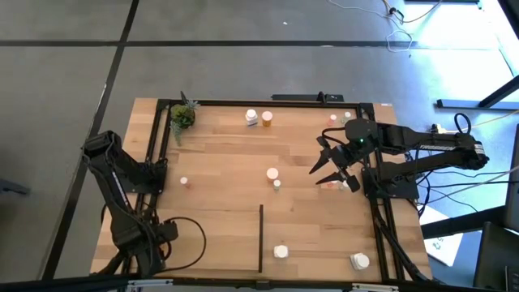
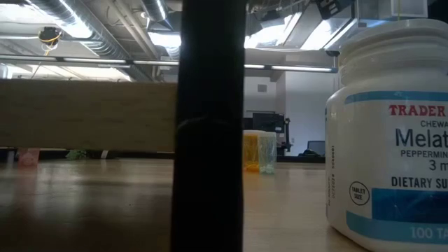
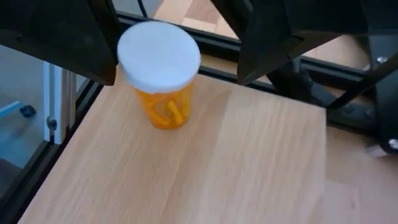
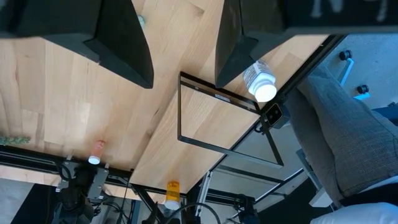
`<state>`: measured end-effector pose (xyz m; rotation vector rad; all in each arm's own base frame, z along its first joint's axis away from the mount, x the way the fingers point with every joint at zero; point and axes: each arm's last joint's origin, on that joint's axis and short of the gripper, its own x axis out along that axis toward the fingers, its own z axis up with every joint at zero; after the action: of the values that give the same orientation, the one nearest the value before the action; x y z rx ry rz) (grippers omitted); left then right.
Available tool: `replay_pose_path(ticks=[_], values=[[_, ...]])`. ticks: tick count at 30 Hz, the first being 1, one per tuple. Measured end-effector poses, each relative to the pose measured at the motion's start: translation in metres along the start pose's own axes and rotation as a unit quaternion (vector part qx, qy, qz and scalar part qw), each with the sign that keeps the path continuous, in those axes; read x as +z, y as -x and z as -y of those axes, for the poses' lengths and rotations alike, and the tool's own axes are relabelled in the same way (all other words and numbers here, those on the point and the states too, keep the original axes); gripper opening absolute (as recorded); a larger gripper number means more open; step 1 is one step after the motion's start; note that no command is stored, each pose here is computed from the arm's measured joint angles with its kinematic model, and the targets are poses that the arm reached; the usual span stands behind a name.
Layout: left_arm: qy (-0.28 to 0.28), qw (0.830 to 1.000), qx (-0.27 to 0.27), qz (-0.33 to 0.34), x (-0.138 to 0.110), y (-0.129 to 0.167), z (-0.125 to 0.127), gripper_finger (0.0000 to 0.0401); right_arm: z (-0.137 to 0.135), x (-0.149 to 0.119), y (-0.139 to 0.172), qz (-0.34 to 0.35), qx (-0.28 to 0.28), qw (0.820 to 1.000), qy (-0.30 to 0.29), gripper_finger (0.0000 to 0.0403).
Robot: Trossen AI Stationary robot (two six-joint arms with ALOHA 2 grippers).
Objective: Pick and place medicine bottles onto shelf by color
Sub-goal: Put the top big white pill bottle on the shelf
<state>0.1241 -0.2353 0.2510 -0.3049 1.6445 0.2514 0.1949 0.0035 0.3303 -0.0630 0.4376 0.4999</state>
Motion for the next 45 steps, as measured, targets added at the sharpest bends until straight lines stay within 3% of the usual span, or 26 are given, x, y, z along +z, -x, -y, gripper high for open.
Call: replay_pose_path(ticks=[6, 11, 17, 24, 30, 38, 45], values=[[-0.044, 0.999, 0.007, 0.002, 0.007, 0.017, -0.002, 0.033, 0.0, 0.0, 0.0, 0.0, 0.0, 1.0, 0.0, 0.0174], [-0.055, 0.996, 0.058, 0.048, 0.011, 0.028, -0.01, 0.033, 0.0, 0.0, 0.0, 0.0, 0.0, 1.0, 0.0, 0.0174], [-0.094, 0.983, 0.111, 0.11, 0.014, 0.029, -0.017, 0.033, 0.0, 0.0, 0.0, 0.0, 0.0, 1.0, 0.0, 0.0174], [-0.07, 0.972, 0.145, 0.172, 0.032, 0.033, -0.024, 0.033, 0.0, 0.0, 0.0, 0.0, 0.0, 1.0, 0.0, 0.0174], [-0.093, 0.952, 0.198, 0.215, 0.051, 0.037, -0.034, 0.033, 0.0, 0.0, 0.0, 0.0, 0.0, 1.0, 0.0, 0.0174], [-0.043, 0.943, 0.204, 0.261, 0.07, 0.05, -0.051, 0.033, 0.0, 0.0, 0.0, 0.0, 0.0, 1.0, 0.0, 0.0174], [0.098, 0.942, 0.137, 0.291, 0.078, 0.078, -0.088, 0.033, 0.0, 0.0, 0.0, 0.0, 0.0, 1.0, 0.0, 0.0174]])
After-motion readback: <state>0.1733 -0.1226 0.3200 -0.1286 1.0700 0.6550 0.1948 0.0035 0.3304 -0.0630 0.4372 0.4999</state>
